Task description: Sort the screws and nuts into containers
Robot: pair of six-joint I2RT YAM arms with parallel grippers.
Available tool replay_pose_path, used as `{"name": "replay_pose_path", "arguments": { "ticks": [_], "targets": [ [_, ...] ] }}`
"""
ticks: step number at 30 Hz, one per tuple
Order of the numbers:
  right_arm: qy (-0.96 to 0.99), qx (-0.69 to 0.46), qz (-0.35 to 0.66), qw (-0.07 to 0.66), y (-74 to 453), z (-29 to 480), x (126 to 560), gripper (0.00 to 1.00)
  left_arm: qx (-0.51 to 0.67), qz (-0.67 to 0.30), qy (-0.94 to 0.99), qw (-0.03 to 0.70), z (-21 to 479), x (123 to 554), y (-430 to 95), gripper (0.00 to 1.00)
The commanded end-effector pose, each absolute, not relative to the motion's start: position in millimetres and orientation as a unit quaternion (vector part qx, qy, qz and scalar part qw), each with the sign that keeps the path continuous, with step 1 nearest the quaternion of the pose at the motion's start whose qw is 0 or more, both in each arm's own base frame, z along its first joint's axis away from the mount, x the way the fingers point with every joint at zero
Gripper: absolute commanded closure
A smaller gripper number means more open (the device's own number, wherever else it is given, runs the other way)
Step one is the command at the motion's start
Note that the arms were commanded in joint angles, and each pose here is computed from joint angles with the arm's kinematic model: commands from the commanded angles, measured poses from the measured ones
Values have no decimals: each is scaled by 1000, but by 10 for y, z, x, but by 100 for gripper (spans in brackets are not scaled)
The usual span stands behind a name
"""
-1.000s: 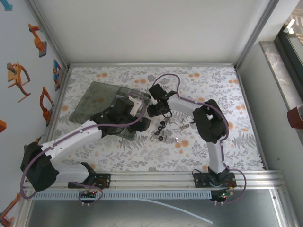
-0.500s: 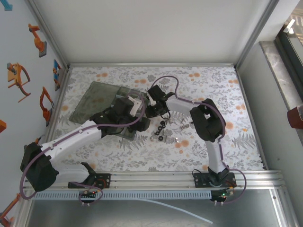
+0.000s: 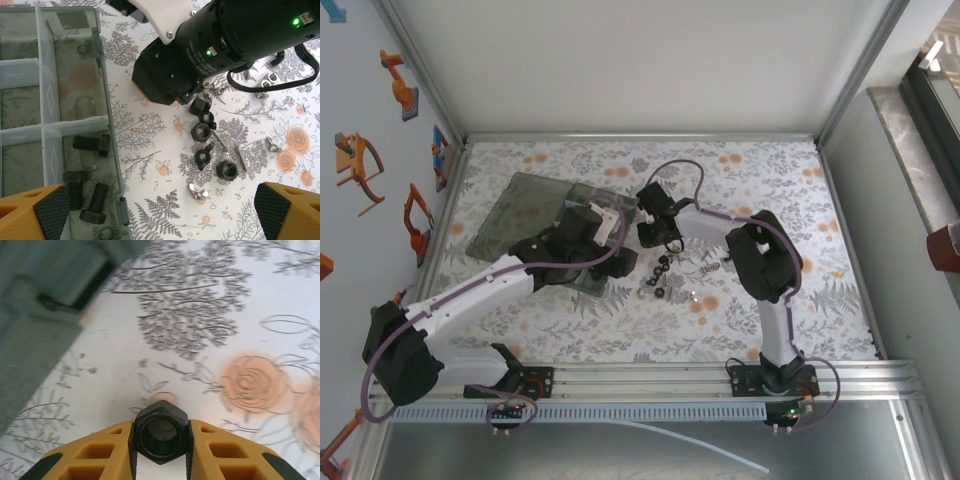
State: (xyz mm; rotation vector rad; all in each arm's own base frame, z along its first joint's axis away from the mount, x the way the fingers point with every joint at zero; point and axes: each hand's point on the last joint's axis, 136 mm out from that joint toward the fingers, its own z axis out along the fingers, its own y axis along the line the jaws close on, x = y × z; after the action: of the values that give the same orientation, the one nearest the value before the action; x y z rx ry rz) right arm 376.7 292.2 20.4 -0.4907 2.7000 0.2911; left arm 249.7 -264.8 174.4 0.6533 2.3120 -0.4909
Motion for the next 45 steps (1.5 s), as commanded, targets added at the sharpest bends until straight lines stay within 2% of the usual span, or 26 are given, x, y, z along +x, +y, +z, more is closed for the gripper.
{"name": "replay_pose_path", "arguments": {
  "ticks": [1,7,13,17,28,35,45],
  "targets": [
    [970,-151,76,176,2580,115,3753,77,258,-195,883,341,1839,2525,-2700,3],
    [958,-174,115,196,2654,368,3766,78,243,-184,888,344,1819,2597,-2671,3],
    [927,-199,213,234,3037,949,3824,79,170,-150,921,317,1642,2805,-2423,3],
    [903,-220,269,253,3304,1218,3870,79,138,-178,928,296,1554,2828,-2399,3],
    [897,-245,306,205,3809,1104,3940,79,17,-235,918,320,1610,2961,-2128,3],
    [906,-239,299,181,3870,892,3918,79,-13,-239,917,319,1619,2963,-2004,3],
    [906,-241,288,194,3853,930,3952,68,-11,-247,918,311,1582,2958,-2034,3]
  ]
}}
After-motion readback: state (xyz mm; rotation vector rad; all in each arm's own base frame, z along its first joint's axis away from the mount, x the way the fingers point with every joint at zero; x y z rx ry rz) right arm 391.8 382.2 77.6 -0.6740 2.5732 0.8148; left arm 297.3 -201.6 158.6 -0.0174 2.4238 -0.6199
